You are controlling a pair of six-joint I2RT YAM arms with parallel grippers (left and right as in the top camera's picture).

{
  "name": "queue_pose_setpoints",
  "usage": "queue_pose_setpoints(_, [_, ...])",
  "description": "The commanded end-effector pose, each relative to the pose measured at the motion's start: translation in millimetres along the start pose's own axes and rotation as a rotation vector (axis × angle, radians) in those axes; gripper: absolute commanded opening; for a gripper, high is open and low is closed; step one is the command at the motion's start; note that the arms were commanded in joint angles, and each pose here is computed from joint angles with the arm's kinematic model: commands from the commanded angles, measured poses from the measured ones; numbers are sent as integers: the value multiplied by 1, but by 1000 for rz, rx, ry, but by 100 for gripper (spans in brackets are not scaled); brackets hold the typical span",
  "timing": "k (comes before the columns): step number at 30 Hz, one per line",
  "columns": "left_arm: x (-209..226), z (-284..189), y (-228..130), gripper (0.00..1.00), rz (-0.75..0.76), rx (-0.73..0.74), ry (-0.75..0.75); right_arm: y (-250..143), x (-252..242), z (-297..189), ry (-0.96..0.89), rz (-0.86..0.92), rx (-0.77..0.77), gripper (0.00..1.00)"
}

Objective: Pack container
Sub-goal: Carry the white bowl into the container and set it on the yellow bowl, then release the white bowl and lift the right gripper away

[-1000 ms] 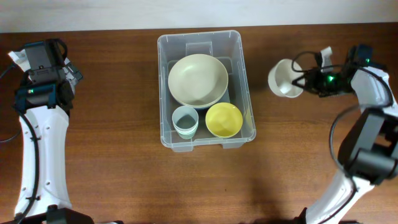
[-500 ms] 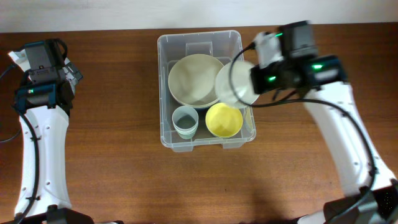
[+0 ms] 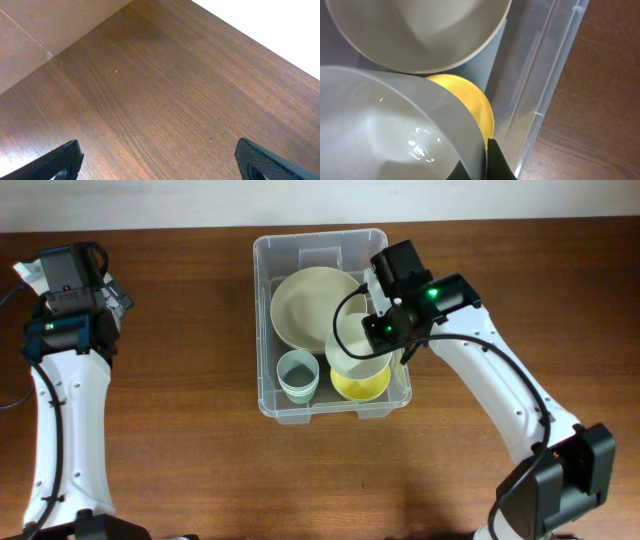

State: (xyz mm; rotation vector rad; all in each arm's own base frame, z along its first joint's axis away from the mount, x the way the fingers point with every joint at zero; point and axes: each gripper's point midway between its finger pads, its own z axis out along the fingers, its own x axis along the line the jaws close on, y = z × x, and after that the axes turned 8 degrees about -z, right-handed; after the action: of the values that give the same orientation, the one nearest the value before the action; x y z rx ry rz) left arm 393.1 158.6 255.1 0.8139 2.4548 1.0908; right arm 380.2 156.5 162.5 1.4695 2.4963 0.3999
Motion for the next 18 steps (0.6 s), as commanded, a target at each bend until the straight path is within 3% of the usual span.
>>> queue_pose_setpoints(1, [3, -2, 6, 99, -1, -17, 11, -3, -1, 3, -18, 11, 16, 4])
queue_pose_setpoints(4, [3, -2, 6, 99, -1, -17, 11, -5, -1, 3, -17, 11, 21, 5])
queue_pose_setpoints(7, [3, -2, 6, 99, -1, -17, 11, -5, -1, 3, -17, 11, 24, 42])
queue_pose_setpoints(9, [3, -2, 6, 99, -1, -17, 11, -4, -1, 3, -18, 11, 20, 49])
queue_pose_setpoints(18, [3, -2, 6, 100, -1, -17, 11, 21, -5, -28, -31, 15, -95, 50])
